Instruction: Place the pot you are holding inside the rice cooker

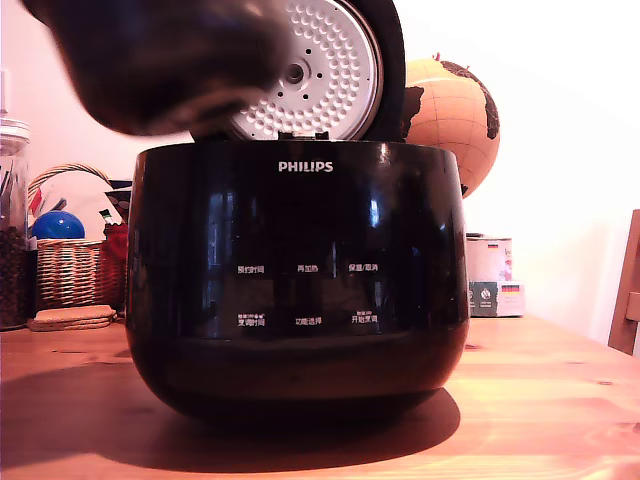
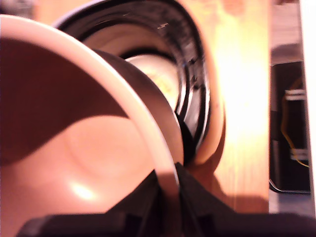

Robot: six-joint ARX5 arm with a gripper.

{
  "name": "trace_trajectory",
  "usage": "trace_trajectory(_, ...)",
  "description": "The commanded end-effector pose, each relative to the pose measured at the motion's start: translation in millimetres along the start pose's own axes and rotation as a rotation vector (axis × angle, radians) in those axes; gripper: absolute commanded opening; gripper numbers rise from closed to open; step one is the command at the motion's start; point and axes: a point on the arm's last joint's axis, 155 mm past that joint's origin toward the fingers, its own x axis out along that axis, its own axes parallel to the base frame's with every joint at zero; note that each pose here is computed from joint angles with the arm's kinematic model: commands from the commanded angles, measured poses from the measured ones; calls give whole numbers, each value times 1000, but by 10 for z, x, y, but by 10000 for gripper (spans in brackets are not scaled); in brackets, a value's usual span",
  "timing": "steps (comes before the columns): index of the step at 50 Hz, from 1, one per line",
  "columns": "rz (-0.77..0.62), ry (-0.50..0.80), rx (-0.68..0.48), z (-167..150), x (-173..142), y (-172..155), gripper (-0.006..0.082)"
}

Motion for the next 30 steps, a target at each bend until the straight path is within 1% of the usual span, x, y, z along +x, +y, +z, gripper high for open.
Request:
trace_trajectory(1,47,-54,23,202,-93,134,-22)
trace_trajectory(15,8,-70,75,555,44,218,-24)
trace_trajectory(20,-28,-53,82,612,89,198,-24)
trace_trajectory(24,-72,-19,81,599,122,142,-24)
trace_trajectory(30,-81,-21,76,689,178,159,-24)
